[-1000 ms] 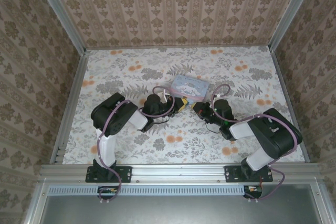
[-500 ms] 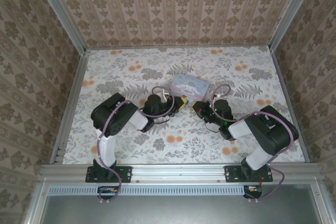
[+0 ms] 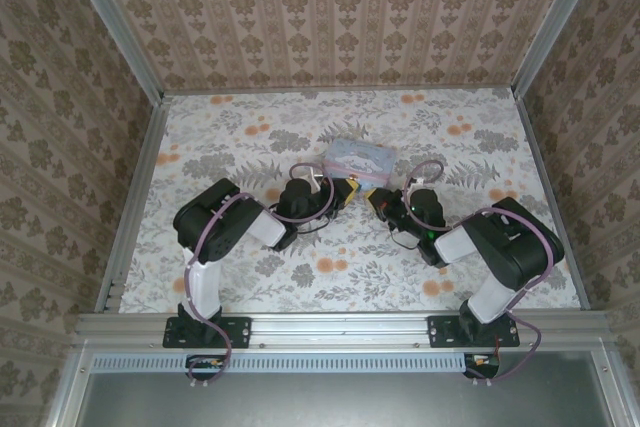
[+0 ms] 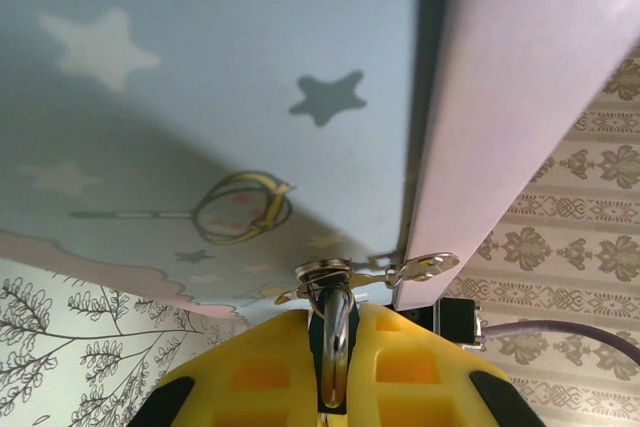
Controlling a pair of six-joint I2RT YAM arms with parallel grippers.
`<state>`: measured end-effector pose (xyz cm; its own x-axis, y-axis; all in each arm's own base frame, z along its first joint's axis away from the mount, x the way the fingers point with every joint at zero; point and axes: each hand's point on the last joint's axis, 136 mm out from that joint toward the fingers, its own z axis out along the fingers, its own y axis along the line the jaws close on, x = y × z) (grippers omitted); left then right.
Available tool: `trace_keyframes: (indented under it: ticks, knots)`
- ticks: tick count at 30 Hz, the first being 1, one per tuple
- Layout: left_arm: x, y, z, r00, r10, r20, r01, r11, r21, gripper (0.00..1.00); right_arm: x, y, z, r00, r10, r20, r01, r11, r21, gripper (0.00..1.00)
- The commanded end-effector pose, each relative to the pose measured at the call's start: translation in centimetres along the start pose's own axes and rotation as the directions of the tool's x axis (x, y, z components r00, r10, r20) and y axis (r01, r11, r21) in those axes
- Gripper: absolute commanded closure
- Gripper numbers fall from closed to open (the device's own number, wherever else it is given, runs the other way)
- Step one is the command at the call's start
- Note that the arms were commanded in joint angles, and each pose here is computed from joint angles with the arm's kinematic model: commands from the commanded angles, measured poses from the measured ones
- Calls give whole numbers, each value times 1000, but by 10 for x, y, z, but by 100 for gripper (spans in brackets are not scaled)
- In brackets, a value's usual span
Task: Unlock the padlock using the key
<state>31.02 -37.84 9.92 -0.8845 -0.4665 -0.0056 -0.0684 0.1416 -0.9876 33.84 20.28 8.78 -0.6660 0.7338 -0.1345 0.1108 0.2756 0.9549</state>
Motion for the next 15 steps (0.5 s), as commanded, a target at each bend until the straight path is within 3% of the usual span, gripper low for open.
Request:
trace_keyframes:
  ticks: [1,15]
  knots:
    - [48,-61,-3,984,61,-165,-31,984,176,100,-11,19,1,998,-55,20,56,997,-57,100]
    - [50,-57,-3,983,60,-176,-31,985,167,100,-18,24,1,997,-73,23,75,996,-58,100]
